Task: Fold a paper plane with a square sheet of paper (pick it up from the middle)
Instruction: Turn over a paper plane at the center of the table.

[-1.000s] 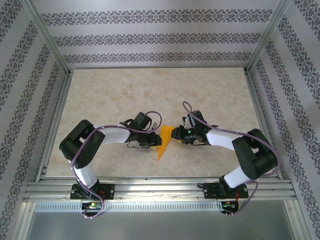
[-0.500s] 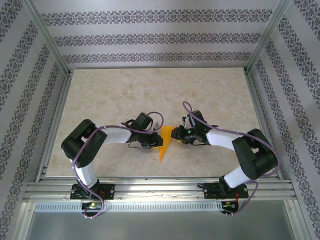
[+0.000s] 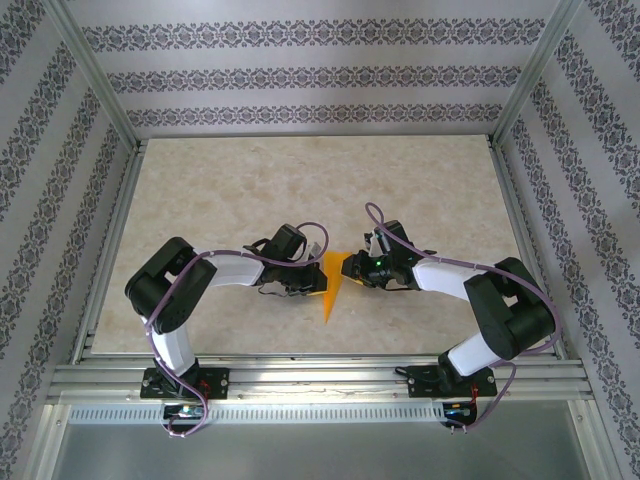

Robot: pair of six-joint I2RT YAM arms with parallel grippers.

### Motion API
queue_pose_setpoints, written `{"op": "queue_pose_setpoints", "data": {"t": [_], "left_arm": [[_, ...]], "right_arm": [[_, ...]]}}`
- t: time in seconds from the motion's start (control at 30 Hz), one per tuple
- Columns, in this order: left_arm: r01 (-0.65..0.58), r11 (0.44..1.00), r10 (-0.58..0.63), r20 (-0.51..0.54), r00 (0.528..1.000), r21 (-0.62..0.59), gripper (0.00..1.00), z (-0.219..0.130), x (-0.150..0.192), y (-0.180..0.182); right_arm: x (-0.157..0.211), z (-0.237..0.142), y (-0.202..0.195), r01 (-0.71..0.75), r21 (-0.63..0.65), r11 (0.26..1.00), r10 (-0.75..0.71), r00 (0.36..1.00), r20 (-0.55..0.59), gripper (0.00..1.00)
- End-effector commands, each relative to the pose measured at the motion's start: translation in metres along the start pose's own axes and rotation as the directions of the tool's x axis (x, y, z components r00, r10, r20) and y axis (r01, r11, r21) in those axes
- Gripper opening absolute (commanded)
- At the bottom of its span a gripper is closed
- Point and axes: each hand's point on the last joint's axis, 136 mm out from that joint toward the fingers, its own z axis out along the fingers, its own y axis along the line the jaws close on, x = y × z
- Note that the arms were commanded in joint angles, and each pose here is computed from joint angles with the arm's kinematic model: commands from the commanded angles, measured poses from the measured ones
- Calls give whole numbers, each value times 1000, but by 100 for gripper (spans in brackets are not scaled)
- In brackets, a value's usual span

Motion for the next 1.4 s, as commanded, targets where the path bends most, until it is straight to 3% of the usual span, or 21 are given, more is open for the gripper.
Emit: {"op": "queue_pose_setpoints", "data": {"t": [0.0,0.2,0.5,0.7,1.07,1.2,1.37], "left_arm": [[-30,999,30,4,1000,43,8,1,-3,-13],[-63,998,62,69,996,5,4,-14,-12,-24],[-79,931,133,128,983,-356,1,-59,-22,-4],[-65,865,137,110,984,-497,1,-77,-25,10],[-54,879,117,104,988,-473,0,-67,-24,9],[-55,882,114,97,989,-467,0,-64,-22,9],[-55,891,109,96,989,-451,0,-60,-21,8]], "right_arm": [[4,-3,8,10,-22,1000,-11,1000,-5,33],[0,-17,13,23,-24,999,-22,999,42,36],[-13,-44,-3,-13,12,1000,10,984,176,43],[-12,-49,14,28,-52,998,-20,987,160,46],[1,-5,74,79,-143,987,-80,997,0,43],[2,13,77,53,-137,989,-57,998,-26,42],[2,28,75,37,-131,991,-45,997,-59,32]]}}
